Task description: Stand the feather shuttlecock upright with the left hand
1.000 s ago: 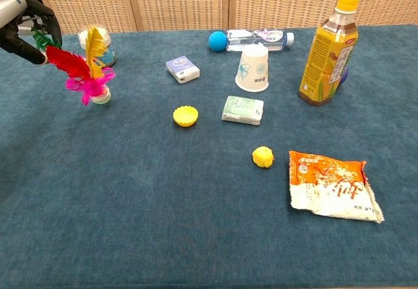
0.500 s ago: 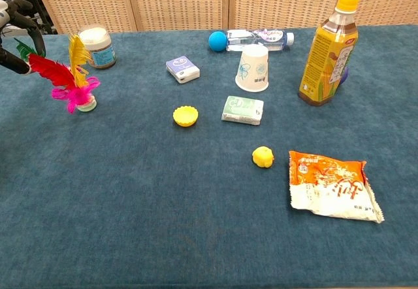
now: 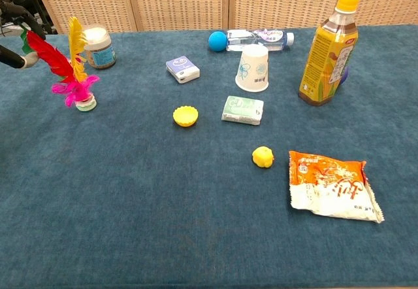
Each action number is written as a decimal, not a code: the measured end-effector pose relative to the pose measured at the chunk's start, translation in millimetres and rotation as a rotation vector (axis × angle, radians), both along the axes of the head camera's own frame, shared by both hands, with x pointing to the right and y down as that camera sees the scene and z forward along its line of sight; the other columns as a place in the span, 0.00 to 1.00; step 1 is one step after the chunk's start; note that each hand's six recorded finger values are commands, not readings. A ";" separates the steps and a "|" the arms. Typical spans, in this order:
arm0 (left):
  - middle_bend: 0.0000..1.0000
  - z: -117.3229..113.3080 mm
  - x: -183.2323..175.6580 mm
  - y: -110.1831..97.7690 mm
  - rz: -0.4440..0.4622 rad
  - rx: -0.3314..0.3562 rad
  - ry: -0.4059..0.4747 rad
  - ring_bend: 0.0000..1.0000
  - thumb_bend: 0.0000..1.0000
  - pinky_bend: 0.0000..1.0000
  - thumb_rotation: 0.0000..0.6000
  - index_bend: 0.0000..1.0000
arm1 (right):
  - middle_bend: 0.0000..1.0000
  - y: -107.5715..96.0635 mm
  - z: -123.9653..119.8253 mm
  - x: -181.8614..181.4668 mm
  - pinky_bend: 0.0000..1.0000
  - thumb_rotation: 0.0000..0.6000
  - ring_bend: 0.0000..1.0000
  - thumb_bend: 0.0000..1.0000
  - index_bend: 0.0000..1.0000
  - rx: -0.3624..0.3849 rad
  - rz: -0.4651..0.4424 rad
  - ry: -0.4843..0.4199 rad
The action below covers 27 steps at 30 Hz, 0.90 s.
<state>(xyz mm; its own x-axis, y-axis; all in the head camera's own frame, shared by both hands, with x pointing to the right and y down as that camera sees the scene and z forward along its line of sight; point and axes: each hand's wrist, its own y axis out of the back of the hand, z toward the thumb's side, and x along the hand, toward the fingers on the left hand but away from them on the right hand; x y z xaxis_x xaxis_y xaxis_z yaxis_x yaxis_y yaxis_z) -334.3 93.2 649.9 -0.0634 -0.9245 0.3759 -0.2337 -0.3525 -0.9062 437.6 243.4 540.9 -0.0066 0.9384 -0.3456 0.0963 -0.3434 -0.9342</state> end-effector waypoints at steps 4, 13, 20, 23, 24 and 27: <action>0.00 -2.9 0.3 -1.4 0.002 0.012 0.008 0.06 0.35 0.10 1.00 0.18 | 0.00 -0.2 -0.3 0.0 0.00 1.00 0.00 0.21 0.31 0.004 0.000 -0.002; 0.00 -12.3 1.5 -1.5 0.001 0.026 0.041 0.06 0.32 0.10 1.00 0.00 | 0.00 0.0 -0.4 -0.1 0.00 1.00 0.00 0.21 0.31 0.006 -0.001 -0.001; 0.00 -37.2 1.7 3.5 0.023 0.077 0.111 0.06 0.31 0.10 1.00 0.00 | 0.00 0.0 -0.3 0.2 0.00 1.00 0.00 0.21 0.31 0.005 0.000 -0.002; 0.00 -52.5 -6.2 13.8 0.051 0.102 0.112 0.06 0.31 0.10 1.00 0.00 | 0.00 -0.3 -0.5 0.5 0.00 1.00 0.00 0.21 0.31 0.005 0.002 -0.002; 0.00 -57.4 -12.1 19.6 0.061 0.111 0.094 0.06 0.31 0.10 1.00 0.00 | 0.00 -0.2 -0.3 0.2 0.00 1.00 0.00 0.21 0.31 0.004 0.001 -0.002; 0.00 -74.0 -38.4 48.8 0.071 0.122 0.019 0.06 0.31 0.10 1.00 0.00 | 0.00 0.0 0.3 -1.0 0.00 1.00 0.00 0.21 0.31 0.001 -0.002 -0.001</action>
<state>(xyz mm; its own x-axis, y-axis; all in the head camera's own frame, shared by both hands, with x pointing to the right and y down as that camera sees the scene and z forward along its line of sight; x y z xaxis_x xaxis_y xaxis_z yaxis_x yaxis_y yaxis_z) -372.7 142.0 575.9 0.0100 -0.9653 0.2611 -0.2299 -0.2563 -0.9389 436.6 243.5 541.2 -0.0042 0.9389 -0.3443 0.0964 -0.3423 -0.9346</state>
